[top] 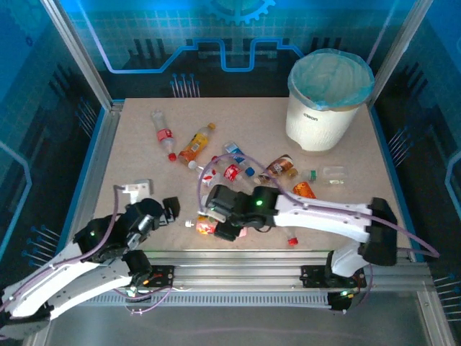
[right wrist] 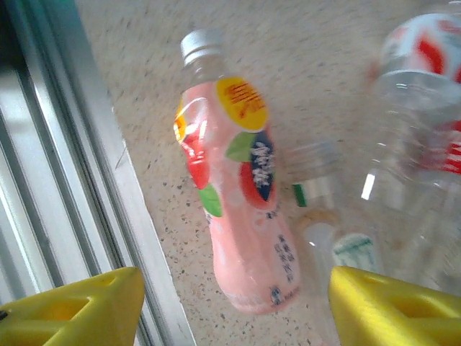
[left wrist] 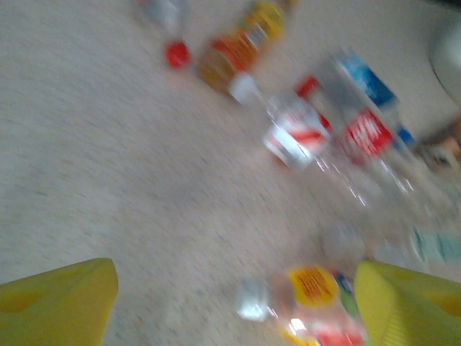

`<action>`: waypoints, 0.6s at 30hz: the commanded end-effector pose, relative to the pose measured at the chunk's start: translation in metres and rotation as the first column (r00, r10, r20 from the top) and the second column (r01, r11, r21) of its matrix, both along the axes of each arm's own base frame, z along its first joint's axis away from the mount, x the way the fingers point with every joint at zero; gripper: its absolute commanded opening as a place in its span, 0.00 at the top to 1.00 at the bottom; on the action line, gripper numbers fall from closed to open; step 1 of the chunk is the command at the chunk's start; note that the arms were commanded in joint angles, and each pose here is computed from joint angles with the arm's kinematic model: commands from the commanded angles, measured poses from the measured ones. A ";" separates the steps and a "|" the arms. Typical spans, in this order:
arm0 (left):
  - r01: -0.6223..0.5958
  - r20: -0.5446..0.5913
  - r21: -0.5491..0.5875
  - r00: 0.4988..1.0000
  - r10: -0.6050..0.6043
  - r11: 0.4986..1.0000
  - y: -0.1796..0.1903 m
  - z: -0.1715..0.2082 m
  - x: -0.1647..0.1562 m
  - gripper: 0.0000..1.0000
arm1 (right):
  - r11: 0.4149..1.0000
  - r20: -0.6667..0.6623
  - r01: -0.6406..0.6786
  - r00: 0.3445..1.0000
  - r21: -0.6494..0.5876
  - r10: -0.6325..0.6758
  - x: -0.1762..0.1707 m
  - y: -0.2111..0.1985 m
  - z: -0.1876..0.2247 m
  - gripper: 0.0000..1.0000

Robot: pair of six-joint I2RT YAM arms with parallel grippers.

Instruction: Put the plastic bottles in the bin

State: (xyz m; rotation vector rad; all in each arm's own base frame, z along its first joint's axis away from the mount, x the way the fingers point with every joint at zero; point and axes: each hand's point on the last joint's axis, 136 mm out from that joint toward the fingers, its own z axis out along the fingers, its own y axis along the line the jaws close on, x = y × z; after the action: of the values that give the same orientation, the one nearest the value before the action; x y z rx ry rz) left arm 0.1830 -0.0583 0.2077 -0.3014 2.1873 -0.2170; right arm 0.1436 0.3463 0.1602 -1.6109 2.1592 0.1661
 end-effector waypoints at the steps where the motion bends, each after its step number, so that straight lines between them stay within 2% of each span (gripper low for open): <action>1: -0.143 0.140 0.093 0.982 0.130 0.985 0.038 0.033 0.015 0.14 | 0.987 0.012 -0.159 0.987 0.000 0.159 -0.011 0.035 0.004 0.30; 6: -0.174 0.095 0.108 0.982 0.164 0.979 0.053 0.035 0.038 0.11 | 0.973 -0.016 -0.227 0.974 -0.033 0.227 -0.010 0.078 -0.017 0.30; 9: -0.194 0.044 0.070 0.981 0.191 0.979 0.065 0.027 0.053 0.08 | 0.964 -0.020 -0.258 0.966 -0.056 0.258 -0.005 0.096 -0.033 0.31; 11: -0.228 0.015 -0.005 0.973 0.228 0.974 0.078 0.022 0.061 0.07 | 0.960 -0.023 -0.269 0.963 -0.076 0.268 0.001 0.104 -0.043 0.31; 14: -0.266 -0.049 -0.182 0.964 0.261 0.947 0.089 0.006 0.071 0.07 | 0.957 -0.044 -0.275 0.961 -0.096 0.272 0.010 0.116 -0.058 0.31; 18: -0.273 -0.084 -0.241 0.962 0.260 0.931 0.089 -0.010 0.077 0.05 | 0.949 -0.064 -0.281 0.959 -0.139 0.275 0.018 0.125 -0.074 0.31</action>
State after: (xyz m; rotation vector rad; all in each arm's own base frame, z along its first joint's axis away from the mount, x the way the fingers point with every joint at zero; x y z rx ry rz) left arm 0.2496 0.0555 0.1985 -0.8334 2.1334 -0.1425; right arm 0.1585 0.4697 0.0899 -1.9572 2.0092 0.1392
